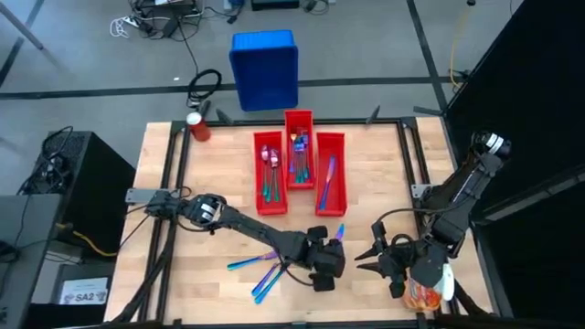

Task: Sort silverware
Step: Put the iridescent knife into the right orange bin

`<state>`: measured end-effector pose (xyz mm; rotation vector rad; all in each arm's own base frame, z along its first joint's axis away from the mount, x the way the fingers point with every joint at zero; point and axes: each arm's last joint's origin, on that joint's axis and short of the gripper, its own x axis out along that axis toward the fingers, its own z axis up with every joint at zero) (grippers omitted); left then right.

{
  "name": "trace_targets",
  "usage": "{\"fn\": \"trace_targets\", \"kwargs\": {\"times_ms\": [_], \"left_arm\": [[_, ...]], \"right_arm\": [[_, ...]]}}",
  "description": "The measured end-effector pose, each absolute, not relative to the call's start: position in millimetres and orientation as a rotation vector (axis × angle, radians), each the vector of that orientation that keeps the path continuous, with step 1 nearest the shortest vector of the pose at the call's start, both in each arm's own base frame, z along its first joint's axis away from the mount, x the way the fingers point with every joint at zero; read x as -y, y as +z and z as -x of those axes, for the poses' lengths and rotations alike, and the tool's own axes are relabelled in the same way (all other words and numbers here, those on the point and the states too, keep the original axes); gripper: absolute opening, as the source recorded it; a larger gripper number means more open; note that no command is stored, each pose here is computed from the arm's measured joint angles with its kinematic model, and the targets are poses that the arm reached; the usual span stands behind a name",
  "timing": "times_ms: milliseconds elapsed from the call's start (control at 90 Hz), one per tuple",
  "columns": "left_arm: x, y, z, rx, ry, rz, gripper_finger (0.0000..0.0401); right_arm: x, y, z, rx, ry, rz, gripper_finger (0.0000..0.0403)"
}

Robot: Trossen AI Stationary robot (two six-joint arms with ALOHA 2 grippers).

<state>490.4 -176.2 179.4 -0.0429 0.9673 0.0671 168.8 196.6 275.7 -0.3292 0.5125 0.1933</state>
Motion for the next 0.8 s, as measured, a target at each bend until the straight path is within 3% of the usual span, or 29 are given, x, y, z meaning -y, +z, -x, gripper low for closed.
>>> {"fn": "trace_targets", "kwargs": {"times_ms": [389, 800], "left_arm": [[163.6, 149.3, -483.0, -1.065, 0.066, 0.117, 0.0], [202.7, 142.2, -444.9, -1.289, 0.122, 0.15, 0.0]], "right_arm": [[-196.3, 275.3, -168.6, -0.517, 0.192, 0.333, 0.0067], [-195.2, 268.2, -167.8, -0.527, 0.191, 0.343, 0.0066]]}}
